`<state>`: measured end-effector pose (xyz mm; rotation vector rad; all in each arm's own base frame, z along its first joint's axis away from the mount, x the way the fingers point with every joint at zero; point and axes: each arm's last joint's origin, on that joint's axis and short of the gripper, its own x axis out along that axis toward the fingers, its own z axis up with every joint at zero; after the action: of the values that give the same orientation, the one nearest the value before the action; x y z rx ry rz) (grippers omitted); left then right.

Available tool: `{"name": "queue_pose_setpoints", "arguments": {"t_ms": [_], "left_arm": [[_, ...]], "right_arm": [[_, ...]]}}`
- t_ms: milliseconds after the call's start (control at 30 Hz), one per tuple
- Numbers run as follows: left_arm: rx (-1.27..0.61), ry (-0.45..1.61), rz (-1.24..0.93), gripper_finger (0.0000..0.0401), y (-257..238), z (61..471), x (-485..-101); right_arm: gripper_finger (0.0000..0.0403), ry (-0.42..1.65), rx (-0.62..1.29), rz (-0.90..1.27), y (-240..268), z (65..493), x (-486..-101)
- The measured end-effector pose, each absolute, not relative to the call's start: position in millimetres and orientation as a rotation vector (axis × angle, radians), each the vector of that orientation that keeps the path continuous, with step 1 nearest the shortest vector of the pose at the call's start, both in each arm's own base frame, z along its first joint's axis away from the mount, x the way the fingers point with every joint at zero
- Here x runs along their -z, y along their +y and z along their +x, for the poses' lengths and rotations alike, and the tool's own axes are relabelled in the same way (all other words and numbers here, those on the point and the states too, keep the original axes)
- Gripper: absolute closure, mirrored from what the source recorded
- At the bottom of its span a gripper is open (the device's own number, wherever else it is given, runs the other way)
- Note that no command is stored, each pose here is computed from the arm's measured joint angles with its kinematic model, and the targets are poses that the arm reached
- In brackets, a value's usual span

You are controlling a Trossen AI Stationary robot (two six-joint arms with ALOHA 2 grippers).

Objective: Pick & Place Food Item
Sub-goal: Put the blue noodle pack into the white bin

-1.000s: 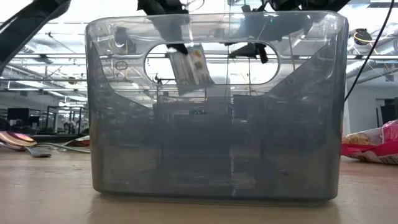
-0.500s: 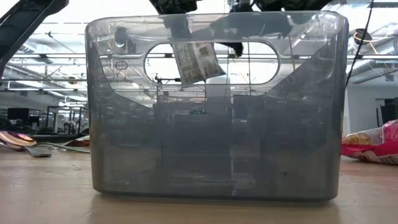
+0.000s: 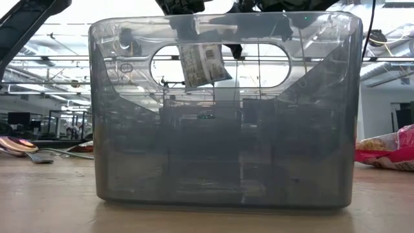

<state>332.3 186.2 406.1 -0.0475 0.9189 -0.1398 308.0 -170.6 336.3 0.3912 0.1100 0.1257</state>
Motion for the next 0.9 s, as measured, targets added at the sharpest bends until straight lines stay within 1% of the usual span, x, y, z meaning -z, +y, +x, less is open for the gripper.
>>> {"name": "queue_pose_setpoints", "arguments": {"t_ms": [200,300,533,767,900], "left_arm": [[0.156,0.913,-0.036,0.0401,180,336,-406],[0.167,0.913,-0.031,0.0401,177,338,-406],[0.201,0.905,-0.052,0.0401,169,341,-407],[0.211,0.909,-0.063,0.0401,162,345,-407],[0.207,0.916,-0.082,0.0401,160,345,-406]], "right_arm": [[0.02,0.082,-0.097,0.365,-168,310,-340],[0.02,0.099,-0.088,0.363,-171,309,-347],[0.02,0.192,-0.089,0.263,-172,309,-373],[0.02,0.306,-0.209,0.351,-183,325,-375],[0.02,0.321,-0.249,0.32,-180,333,-384]]}}
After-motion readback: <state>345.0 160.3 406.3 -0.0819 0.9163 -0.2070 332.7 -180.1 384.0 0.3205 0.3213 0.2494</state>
